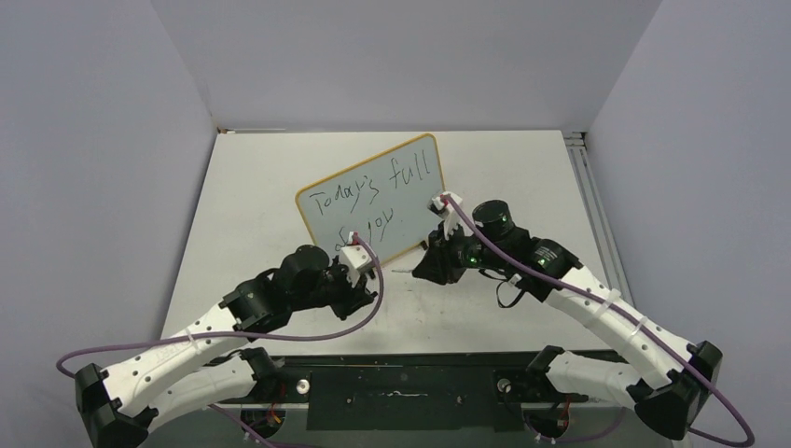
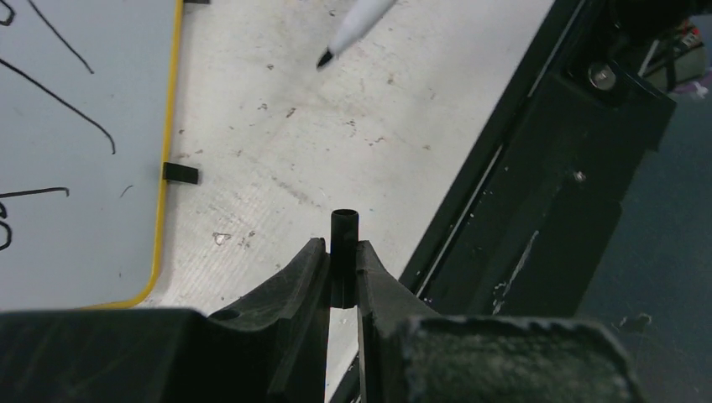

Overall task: Write a sentence on the whiteboard
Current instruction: Close the whiteboard marker at the center of the board.

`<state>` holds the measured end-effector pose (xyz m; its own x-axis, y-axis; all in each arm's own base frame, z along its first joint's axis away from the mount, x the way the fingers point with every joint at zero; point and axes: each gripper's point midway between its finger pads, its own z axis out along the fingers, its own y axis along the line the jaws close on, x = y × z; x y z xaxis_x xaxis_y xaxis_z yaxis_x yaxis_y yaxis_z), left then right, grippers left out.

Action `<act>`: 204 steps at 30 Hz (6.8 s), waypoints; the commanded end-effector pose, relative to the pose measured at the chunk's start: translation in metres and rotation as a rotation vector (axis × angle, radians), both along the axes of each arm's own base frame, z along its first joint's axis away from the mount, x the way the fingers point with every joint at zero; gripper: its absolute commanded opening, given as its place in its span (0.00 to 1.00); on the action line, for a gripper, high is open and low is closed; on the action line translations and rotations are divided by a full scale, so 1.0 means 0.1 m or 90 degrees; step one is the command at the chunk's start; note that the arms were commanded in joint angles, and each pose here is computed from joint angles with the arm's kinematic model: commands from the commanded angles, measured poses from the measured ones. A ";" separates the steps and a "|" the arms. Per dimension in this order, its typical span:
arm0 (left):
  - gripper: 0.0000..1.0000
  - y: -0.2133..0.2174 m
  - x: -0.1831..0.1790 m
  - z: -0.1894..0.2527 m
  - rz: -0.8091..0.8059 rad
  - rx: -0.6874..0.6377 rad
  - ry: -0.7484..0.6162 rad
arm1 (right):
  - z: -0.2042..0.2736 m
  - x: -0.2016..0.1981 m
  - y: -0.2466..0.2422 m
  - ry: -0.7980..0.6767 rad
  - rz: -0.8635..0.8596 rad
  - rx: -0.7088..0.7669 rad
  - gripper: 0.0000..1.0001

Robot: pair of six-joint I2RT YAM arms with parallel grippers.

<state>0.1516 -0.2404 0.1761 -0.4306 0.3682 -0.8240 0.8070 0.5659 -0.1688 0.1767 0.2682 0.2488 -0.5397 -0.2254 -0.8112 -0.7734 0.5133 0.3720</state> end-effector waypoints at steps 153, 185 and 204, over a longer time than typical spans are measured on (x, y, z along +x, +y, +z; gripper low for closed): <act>0.18 -0.35 -0.51 0.98 -0.216 -0.210 -0.138 | -0.27 -0.94 0.58 0.255 0.296 0.159 0.05; 0.92 0.02 0.19 1.72 0.225 -0.592 0.070 | 0.74 -0.38 0.23 0.017 0.110 0.468 0.05; 0.53 -0.15 0.08 1.81 0.153 -0.690 0.144 | 0.83 -0.40 0.20 0.023 0.109 0.531 0.05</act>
<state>0.1642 -0.2561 0.3297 -0.5902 -0.5677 -0.5739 0.5368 0.2551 -0.8043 0.1369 0.2920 0.3135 -0.6334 0.3007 -0.7130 -0.7547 -0.0366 0.6550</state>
